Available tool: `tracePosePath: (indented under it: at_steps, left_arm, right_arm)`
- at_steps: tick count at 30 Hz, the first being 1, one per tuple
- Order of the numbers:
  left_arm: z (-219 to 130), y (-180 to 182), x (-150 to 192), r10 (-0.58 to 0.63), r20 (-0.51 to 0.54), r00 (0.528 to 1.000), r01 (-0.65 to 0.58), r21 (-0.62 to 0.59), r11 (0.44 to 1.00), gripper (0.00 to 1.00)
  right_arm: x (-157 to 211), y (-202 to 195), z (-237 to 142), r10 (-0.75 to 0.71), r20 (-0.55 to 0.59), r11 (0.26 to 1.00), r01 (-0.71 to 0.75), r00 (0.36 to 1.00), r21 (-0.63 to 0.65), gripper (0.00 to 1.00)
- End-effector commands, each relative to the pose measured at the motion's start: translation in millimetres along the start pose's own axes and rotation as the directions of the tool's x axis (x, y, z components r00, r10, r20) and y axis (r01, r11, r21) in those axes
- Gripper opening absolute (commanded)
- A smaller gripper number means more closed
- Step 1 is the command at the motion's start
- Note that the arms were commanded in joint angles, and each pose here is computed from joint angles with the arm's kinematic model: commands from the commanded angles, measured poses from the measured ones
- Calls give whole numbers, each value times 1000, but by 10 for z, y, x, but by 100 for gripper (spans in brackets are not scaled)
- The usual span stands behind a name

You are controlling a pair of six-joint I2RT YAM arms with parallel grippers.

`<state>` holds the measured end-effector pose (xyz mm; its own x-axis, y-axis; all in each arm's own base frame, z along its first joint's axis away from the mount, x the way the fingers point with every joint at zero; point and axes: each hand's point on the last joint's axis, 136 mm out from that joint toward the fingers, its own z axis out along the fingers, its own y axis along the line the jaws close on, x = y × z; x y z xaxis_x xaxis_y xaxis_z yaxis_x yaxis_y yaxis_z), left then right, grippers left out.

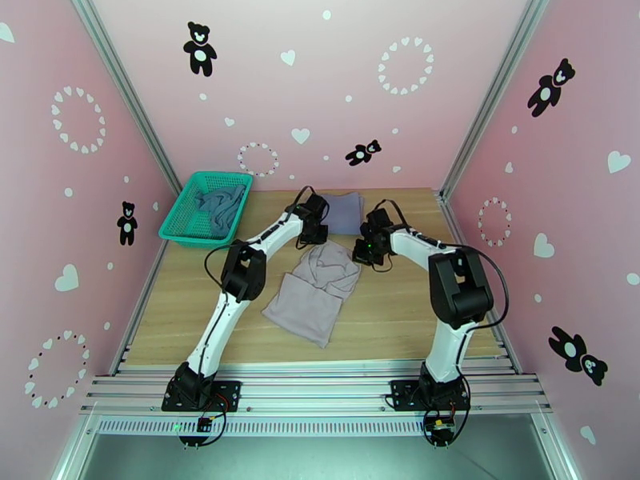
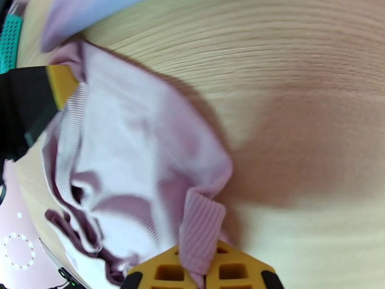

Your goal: Fold and stack the mixed laundry pile

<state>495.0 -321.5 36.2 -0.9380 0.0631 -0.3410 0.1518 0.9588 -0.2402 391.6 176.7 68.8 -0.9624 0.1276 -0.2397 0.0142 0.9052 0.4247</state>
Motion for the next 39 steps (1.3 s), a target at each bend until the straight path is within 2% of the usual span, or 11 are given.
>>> tracePosePath:
  at_steps: [1,8,17,26,36,39]
  left_arm:
    - [-644,-116,-293,40,149,988,-41,-1,999,0]
    - [-1084,-6,-121,51,216,975,-51,-3,999,0]
    - [-1492,245,377,39,276,960,-36,-16,999,0]
    - [-1608,404,882,16,317,948,-11,-17,1000,0]
    - [-1618,621,1300,-11,341,940,32,-58,998,0]
    - [-1590,739,1416,-29,344,938,59,-77,995,11]
  right_arm:
    - [-31,224,-415,-61,74,998,61,995,3,0]
    - [210,517,-752,-149,128,989,150,980,0,0]
    - [751,796,-797,-201,149,980,197,968,38,0]
    - [1369,987,-758,-202,254,976,174,946,130,0]
    - [1993,1058,-394,-299,172,944,264,939,198,0]
    - [2132,1087,-299,-322,151,934,288,935,211,3]
